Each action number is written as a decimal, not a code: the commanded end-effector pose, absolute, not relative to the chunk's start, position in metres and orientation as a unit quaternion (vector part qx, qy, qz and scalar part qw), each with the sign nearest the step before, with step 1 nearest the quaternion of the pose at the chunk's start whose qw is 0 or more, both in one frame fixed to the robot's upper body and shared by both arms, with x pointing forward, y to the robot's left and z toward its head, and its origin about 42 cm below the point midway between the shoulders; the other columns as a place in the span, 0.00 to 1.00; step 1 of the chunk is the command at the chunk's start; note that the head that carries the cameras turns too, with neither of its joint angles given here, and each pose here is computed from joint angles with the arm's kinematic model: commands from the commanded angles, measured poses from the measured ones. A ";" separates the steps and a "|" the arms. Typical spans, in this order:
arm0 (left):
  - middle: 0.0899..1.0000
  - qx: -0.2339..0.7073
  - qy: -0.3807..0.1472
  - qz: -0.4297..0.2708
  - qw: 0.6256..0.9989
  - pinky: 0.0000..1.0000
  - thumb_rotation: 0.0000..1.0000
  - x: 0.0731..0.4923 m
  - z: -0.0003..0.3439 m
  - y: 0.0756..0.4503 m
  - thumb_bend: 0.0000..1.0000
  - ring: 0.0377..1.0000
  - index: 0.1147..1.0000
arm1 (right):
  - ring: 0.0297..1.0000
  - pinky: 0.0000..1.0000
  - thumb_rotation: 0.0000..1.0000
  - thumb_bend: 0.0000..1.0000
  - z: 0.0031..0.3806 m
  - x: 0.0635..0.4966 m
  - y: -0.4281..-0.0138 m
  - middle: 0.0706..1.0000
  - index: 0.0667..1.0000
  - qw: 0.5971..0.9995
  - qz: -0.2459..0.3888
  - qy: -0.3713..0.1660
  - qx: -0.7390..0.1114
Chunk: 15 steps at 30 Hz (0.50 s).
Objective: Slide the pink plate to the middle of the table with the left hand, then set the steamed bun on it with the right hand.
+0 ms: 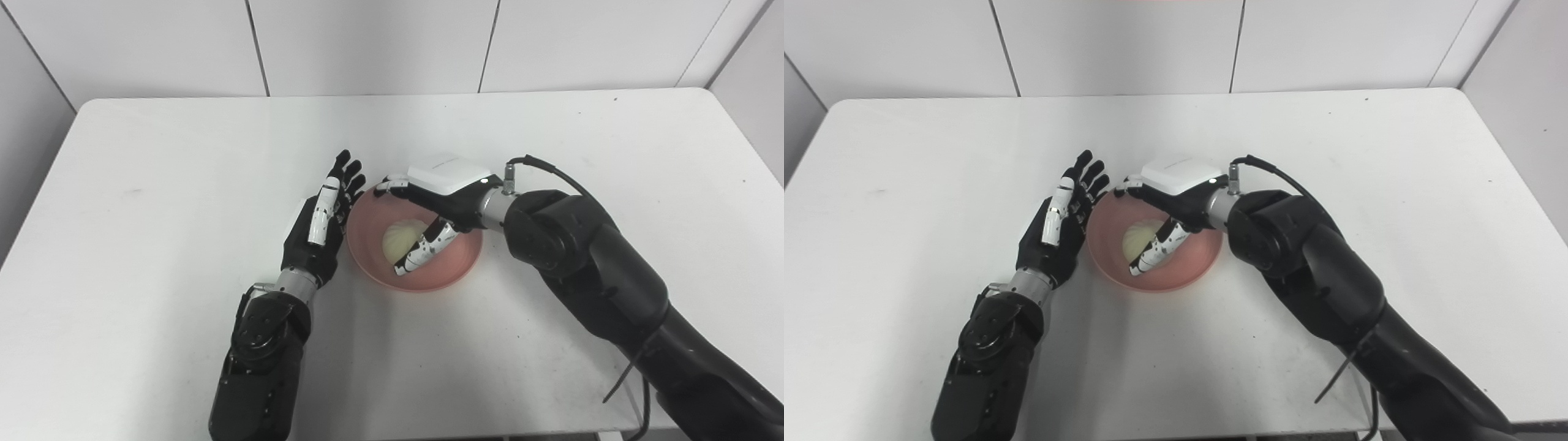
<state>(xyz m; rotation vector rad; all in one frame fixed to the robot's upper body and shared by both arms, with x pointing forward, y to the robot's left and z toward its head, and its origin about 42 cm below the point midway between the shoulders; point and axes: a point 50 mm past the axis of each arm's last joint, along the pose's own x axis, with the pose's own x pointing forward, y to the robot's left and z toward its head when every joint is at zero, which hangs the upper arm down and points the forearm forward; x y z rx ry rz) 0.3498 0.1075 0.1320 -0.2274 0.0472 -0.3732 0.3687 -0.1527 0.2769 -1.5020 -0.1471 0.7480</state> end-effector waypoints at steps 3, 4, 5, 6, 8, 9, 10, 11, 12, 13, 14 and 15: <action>0.98 -0.110 0.080 -0.171 0.976 0.99 1.00 0.341 0.110 0.112 0.37 0.99 1.00 | 0.90 0.84 0.63 0.90 0.314 0.369 -0.154 0.94 0.89 0.672 0.302 -0.104 -0.668; 0.98 -0.111 0.079 -0.170 0.976 0.99 1.00 0.341 0.110 0.112 0.37 0.99 1.00 | 0.90 0.84 0.63 0.90 0.317 0.369 -0.155 0.94 0.89 0.679 0.298 -0.105 -0.663; 0.99 -0.112 0.079 -0.170 0.976 0.99 1.00 0.341 0.110 0.112 0.37 0.99 1.00 | 0.90 0.83 0.65 0.90 0.320 0.369 -0.156 0.93 0.90 0.686 0.293 -0.109 -0.658; 0.99 -0.113 0.078 -0.170 0.976 0.99 1.00 0.341 0.110 0.112 0.37 1.00 1.00 | 0.90 0.82 0.65 0.91 0.324 0.369 -0.158 0.93 0.89 0.691 0.285 -0.116 -0.654; 1.00 -0.113 0.078 -0.171 0.976 0.99 1.00 0.341 0.110 0.112 0.36 1.00 1.00 | 0.89 0.81 0.67 0.91 0.333 0.368 -0.162 0.92 0.90 0.698 0.274 -0.129 -0.649; 1.00 -0.112 0.078 -0.171 0.976 1.00 1.00 0.341 0.110 0.112 0.36 1.00 1.00 | 0.89 0.81 0.68 0.90 0.337 0.368 -0.163 0.92 0.90 0.700 0.271 -0.132 -0.648; 1.00 -0.113 0.079 -0.171 0.976 1.00 1.00 0.341 0.110 0.112 0.36 1.00 1.00 | 0.89 0.81 0.69 0.90 0.343 0.369 -0.166 0.91 0.90 0.705 0.266 -0.135 -0.643; 1.00 -0.113 0.079 -0.171 0.976 1.00 1.00 0.341 0.110 0.113 0.36 1.00 1.00 | 0.87 0.77 0.70 0.90 0.347 0.369 -0.167 0.90 0.90 0.709 0.263 -0.138 -0.640; 1.00 -0.114 0.082 -0.169 0.976 1.00 1.00 0.342 0.109 0.113 0.36 1.00 1.00 | 0.87 0.76 0.70 0.90 0.353 0.370 -0.170 0.90 0.90 0.712 0.255 -0.141 -0.638; 0.99 -0.115 0.083 -0.168 0.976 1.00 1.00 0.342 0.109 0.113 0.36 1.00 1.00 | 0.84 0.71 0.72 0.90 0.356 0.370 -0.171 0.88 0.89 0.715 0.250 -0.144 -0.637; 0.99 -0.117 0.084 -0.167 0.975 1.00 1.00 0.342 0.109 0.113 0.36 1.00 1.00 | 0.84 0.70 0.72 0.90 0.360 0.370 -0.175 0.88 0.89 0.724 0.237 -0.145 -0.631; 0.99 -0.118 0.084 -0.166 0.975 1.00 1.00 0.341 0.109 0.113 0.36 1.00 1.00 | 0.82 0.68 0.73 0.86 0.363 0.369 -0.177 0.87 0.89 0.731 0.229 -0.145 -0.627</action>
